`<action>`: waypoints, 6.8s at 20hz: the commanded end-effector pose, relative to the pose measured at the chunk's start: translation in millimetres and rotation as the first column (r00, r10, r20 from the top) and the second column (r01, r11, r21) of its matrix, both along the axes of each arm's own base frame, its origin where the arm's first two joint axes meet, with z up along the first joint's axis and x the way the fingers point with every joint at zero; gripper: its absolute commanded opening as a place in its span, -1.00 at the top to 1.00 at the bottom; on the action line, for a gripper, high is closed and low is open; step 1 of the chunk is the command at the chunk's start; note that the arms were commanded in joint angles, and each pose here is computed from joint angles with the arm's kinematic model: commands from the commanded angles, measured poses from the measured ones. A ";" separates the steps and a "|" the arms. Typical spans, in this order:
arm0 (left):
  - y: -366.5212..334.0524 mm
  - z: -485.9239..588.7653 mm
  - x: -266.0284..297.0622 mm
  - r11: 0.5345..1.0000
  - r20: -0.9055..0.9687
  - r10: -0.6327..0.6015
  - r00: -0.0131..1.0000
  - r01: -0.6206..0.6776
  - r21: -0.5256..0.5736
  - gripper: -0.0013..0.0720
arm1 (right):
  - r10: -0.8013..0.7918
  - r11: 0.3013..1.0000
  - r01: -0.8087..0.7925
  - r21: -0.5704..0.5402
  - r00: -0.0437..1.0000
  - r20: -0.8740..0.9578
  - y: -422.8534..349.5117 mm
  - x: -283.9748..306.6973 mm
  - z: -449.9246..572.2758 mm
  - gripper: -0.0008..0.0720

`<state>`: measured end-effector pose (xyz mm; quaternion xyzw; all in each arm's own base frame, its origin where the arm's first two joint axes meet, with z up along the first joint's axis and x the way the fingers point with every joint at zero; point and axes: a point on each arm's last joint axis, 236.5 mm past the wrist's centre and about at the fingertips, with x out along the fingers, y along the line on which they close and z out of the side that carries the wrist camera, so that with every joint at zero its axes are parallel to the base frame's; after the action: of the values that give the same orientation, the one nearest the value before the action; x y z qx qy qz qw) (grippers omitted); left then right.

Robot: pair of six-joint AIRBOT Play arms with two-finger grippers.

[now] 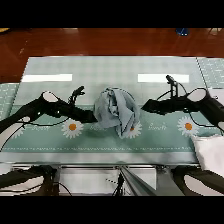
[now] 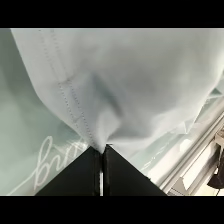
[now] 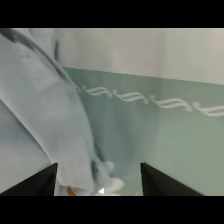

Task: Fold the shirts.

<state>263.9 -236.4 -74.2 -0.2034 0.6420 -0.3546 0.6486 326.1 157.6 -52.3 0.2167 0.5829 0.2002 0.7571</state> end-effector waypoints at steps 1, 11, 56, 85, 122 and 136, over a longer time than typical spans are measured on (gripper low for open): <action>-1.2 3.4 -3.2 1.000 -0.008 -0.013 1.000 0.013 -0.009 0.89 | -0.028 0.998 0.027 0.060 1.000 0.008 42.9 8.0 -16.0 -0.66; 17.4 100.3 54.8 0.999 0.253 -0.010 0.967 0.023 -0.048 0.90 | -0.001 0.996 -0.014 0.086 0.985 0.171 33.2 38.9 38.9 0.92; 173.6 91.6 161.3 0.886 0.277 0.302 0.912 -0.376 0.272 0.89 | -0.046 0.958 0.066 -0.279 0.996 0.076 -121.8 81.4 84.0 0.92; 95.3 -34.2 -2.2 0.891 -0.206 0.447 0.871 -0.412 0.191 -0.66 | 0.040 0.923 -0.034 -0.383 0.999 0.008 -141.5 73.9 54.5 0.92; 138.1 539.3 -129.8 0.852 0.953 0.190 0.238 -0.521 -0.040 0.89 | -0.025 0.830 0.457 -0.321 0.604 0.797 -149.9 -157.9 455.3 0.92; 194.7 256.8 76.7 0.834 0.519 0.458 0.721 -0.551 0.029 0.89 | -0.006 0.943 0.030 -0.330 0.997 0.075 -128.2 55.3 181.8 0.92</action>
<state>291.9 -49.8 239.9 -0.1776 0.3979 -0.1497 0.8875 324.6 20.7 188.8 0.0483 0.5533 0.0832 0.8274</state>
